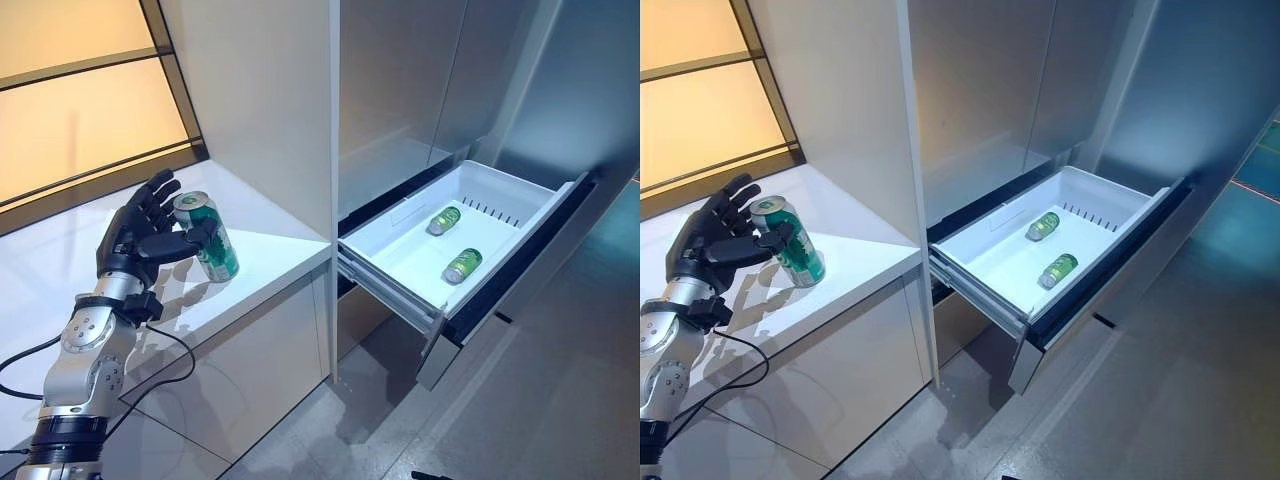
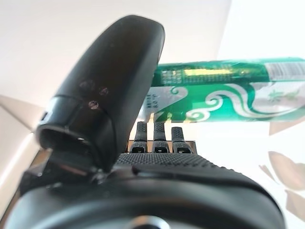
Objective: Put drinks into fridge and close the fridge
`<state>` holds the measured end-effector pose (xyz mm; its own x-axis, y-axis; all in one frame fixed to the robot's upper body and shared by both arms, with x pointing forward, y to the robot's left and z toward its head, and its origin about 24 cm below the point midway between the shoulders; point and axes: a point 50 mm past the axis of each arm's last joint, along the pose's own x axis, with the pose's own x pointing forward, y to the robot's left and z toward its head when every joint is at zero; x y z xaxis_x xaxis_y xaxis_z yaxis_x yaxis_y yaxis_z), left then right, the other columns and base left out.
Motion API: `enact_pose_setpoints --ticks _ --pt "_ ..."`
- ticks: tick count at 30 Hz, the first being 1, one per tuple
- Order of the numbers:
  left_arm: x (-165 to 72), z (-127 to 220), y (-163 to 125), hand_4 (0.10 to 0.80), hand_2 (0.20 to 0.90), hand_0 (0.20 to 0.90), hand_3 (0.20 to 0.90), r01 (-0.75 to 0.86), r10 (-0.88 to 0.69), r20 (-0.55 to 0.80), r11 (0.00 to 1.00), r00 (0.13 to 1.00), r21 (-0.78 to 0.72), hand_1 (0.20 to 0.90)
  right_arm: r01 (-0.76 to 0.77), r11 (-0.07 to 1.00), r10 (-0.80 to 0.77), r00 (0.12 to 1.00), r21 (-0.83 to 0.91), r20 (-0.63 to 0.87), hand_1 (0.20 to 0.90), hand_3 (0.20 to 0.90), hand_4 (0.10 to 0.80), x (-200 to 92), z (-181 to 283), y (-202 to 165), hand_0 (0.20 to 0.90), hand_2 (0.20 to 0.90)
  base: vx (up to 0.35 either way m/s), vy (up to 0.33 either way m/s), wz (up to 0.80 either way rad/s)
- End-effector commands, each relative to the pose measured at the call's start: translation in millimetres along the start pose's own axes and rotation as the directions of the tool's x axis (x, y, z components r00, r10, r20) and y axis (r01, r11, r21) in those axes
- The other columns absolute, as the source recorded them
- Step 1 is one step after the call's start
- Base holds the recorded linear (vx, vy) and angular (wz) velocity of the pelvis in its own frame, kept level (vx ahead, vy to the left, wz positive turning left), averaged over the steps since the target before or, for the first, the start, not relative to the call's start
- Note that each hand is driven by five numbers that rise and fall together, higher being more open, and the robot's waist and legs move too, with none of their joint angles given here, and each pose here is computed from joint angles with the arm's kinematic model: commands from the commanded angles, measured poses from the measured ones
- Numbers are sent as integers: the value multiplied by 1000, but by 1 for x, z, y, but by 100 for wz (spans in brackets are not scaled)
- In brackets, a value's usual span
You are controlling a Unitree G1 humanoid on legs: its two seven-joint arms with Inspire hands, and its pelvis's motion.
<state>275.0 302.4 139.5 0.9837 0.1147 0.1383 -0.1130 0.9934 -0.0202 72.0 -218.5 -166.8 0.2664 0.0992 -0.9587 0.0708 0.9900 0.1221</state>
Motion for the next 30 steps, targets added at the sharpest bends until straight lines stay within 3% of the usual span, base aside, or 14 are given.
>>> enact_pose_setpoints --ticks 1,28,29,30 --pt "26 77 -3 800 900 900 900 19 -18 301 1000 953 0 900 -3 999 3 1000 -41 4 900 900 800 -1 10 -6 900 900 0 0 0" --pt "38 59 0 800 900 900 900 -29 32 213 999 977 -16 900 8 1000 -8 1000 -10 0 900 900 800 -2 5 -8 900 900 11 3 -5" --pt "38 58 0 753 860 860 853 -27 31 214 999 976 -19 860 8 1000 -8 1000 -10 0 900 900 800 -2 5 -8 900 900 0 0 0" --pt "38 58 -1 479 625 625 579 -26 30 215 999 976 -22 625 8 1000 -8 1000 -11 1 900 900 800 -2 5 -9 900 900 15 8 -3"
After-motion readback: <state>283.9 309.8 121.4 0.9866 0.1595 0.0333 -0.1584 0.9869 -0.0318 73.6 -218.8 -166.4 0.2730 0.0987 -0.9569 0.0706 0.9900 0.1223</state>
